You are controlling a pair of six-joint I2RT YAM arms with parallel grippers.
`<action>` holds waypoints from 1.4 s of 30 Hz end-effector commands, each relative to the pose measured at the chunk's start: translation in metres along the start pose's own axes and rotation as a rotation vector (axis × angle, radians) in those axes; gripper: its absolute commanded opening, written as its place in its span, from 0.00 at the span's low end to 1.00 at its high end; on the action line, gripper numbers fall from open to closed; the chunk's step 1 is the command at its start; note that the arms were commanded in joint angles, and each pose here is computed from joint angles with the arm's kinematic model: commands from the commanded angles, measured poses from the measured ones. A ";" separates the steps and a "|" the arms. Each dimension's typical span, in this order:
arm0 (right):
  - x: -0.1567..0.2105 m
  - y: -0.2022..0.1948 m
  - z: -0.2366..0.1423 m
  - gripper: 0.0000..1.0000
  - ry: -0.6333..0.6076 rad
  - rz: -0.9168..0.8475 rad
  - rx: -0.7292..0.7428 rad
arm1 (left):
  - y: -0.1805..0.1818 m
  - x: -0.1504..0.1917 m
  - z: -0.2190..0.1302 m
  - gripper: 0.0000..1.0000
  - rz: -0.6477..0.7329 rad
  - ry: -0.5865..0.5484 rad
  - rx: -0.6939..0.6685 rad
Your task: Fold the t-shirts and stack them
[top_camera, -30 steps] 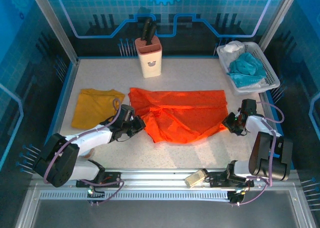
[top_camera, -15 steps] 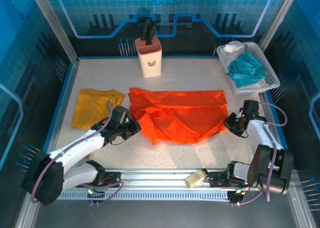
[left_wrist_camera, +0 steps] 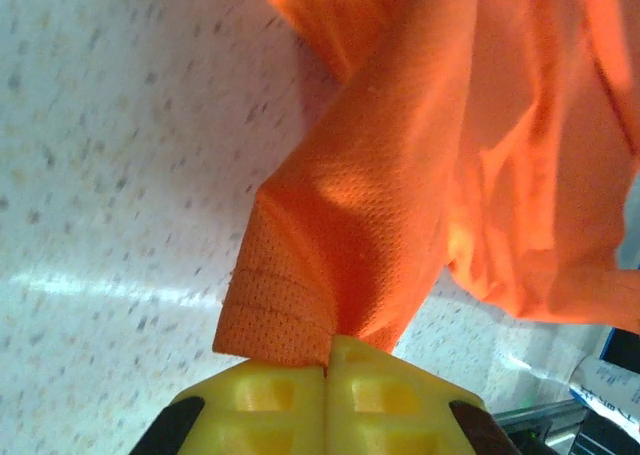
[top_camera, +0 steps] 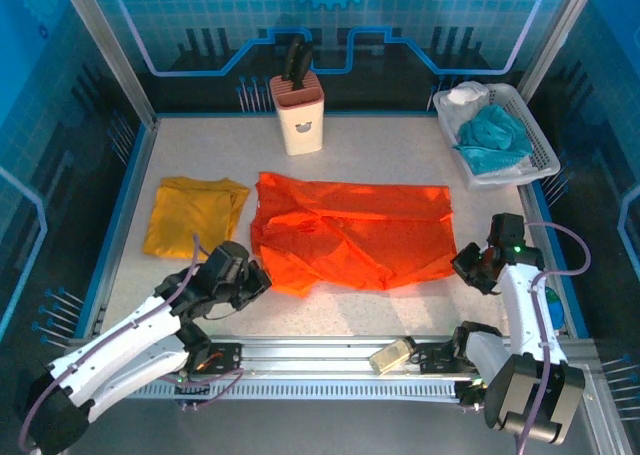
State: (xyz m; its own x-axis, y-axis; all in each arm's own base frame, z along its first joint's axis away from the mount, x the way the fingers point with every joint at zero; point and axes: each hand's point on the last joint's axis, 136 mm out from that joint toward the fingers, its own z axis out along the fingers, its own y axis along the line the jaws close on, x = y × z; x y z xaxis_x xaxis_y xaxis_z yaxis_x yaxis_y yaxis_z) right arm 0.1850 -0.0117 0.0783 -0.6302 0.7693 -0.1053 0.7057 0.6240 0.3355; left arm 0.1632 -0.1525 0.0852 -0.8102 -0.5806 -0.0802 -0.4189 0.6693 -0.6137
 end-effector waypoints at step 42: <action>-0.060 0.039 0.037 0.00 0.084 0.145 0.014 | -0.112 -0.144 0.010 0.00 0.142 -0.146 -0.012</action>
State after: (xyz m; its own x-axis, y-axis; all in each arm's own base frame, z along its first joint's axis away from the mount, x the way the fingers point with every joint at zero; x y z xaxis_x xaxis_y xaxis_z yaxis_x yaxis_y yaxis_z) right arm 0.2419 -0.0226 0.0571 -0.5713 0.8196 0.0438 0.7929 0.5373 0.2874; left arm 0.3161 -0.1440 0.1470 -0.7747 -0.5837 -0.2433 -0.3741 0.7332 -0.5678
